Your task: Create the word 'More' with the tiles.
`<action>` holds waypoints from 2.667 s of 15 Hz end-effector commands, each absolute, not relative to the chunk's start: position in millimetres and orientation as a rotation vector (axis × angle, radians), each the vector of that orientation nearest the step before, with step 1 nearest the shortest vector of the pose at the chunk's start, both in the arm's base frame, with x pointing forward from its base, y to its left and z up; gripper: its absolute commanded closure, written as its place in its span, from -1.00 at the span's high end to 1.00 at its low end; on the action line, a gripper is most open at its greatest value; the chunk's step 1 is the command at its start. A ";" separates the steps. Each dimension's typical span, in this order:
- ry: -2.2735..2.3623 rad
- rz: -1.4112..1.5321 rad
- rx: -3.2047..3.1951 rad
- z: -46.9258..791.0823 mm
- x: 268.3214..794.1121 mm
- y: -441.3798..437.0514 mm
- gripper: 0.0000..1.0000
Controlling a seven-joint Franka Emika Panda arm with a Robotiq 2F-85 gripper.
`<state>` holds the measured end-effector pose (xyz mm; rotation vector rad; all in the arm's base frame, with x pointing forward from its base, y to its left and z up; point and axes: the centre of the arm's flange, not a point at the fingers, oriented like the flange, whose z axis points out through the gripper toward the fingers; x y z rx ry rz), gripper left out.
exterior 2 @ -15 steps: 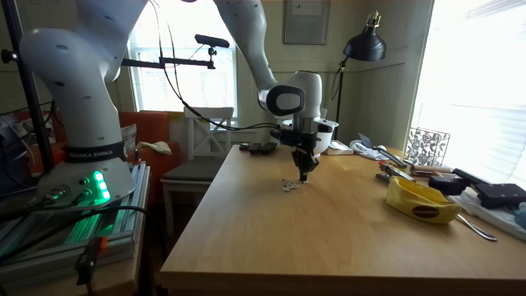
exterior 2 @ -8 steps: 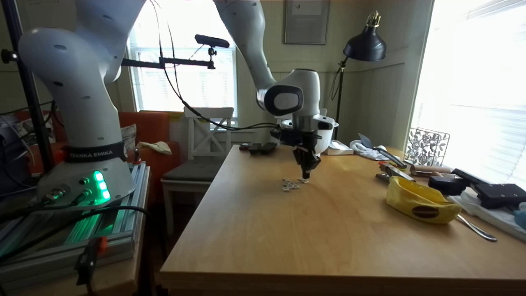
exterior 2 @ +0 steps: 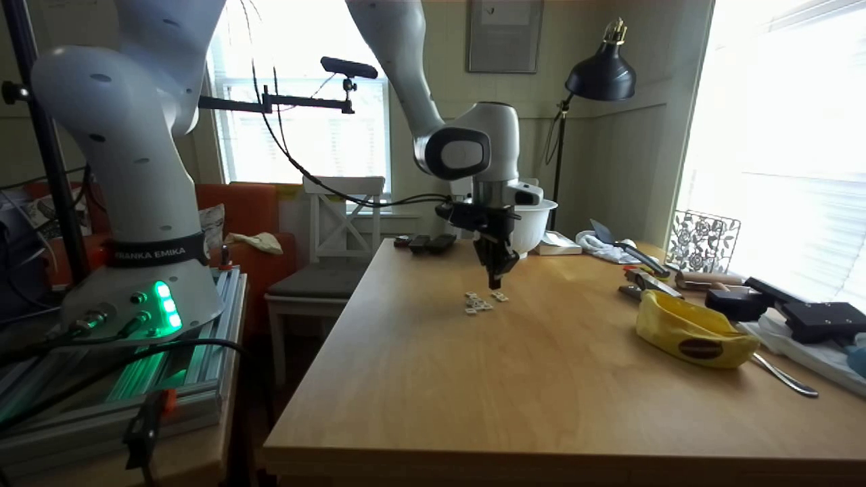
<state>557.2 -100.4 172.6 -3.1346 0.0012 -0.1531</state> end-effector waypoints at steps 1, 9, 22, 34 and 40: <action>0.022 -0.078 -3.162 184.1 540.4 -99.7 -1.00; 0.025 0.052 -3.149 170.9 539.2 -101.4 -1.00; 0.034 0.060 -3.126 152.6 548.3 -104.9 -1.00; 0.042 0.065 -3.117 140.6 562.5 -104.5 -1.00; 0.061 0.051 -3.122 137.1 569.9 -112.8 -1.00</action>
